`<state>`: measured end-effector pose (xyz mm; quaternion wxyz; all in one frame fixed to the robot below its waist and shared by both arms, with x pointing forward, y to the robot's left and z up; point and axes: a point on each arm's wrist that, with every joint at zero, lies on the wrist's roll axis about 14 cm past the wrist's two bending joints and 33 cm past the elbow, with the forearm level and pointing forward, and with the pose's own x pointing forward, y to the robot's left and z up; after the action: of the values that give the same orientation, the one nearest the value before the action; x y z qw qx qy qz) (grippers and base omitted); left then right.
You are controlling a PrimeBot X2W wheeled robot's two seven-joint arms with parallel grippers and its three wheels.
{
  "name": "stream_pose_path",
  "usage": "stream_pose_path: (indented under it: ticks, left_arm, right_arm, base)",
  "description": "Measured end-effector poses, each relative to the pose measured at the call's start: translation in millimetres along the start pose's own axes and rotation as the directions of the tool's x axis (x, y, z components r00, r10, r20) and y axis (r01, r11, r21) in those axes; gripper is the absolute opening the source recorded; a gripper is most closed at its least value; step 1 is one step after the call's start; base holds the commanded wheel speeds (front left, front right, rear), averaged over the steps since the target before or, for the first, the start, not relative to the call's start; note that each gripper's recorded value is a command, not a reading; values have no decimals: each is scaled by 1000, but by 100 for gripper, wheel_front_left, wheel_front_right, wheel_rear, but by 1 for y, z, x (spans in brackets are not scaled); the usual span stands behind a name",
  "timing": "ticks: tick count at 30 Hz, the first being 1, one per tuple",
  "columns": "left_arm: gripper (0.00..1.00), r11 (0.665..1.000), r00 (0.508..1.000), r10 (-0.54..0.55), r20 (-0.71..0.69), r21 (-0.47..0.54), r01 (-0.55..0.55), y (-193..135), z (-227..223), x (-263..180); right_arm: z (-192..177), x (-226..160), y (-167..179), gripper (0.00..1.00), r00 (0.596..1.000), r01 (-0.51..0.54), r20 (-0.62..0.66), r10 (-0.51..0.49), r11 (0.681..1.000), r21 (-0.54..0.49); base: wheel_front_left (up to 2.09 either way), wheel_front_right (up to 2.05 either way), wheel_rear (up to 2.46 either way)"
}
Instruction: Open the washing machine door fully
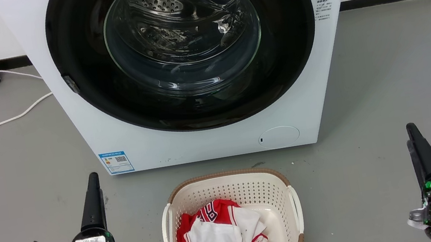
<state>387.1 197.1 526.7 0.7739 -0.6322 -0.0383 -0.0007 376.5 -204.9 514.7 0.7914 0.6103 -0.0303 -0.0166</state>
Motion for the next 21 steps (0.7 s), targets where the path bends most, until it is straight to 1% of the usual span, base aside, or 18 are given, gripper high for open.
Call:
stream_pose_path:
  ticks: [4, 7, 10, 15, 18, 21]
  left_arm:
    - [100, 996, 999, -37, 16, 85, 35, -12, 5, 2]
    - [100, 988, 997, -68, 29, 143, 63, -21, 8, 3]
    - [100, 974, 996, -90, 29, 211, 82, -28, 8, 3]
    - [100, 941, 993, -115, 19, 323, 103, -35, 4, 3]
    - [100, 913, 991, -131, 14, 391, 115, -39, 3, 3]
    - [100, 882, 990, -143, 5, 455, 125, -42, 0, 3]
  right_arm:
    - [1, 0, 10, 100, 999, -33, 2, 34, 992, -121]
    - [1, 1, 18, 100, 998, -58, 6, 60, 982, -179]
    - [0, 0, 25, 100, 997, -80, 3, 83, 964, -252]
    - [-4, -1, 37, 100, 992, -118, -13, 122, 917, -381]
    - [-8, -3, 39, 100, 991, -129, -26, 131, 890, -437]
    - [-12, -5, 41, 100, 989, -141, -37, 142, 852, -503]
  base:
    - [0, 0, 0]
    - [0, 0, 0]
    - [0, 0, 0]
    - [0, 0, 0]
    - [0, 0, 0]
    - [0, 0, 0]
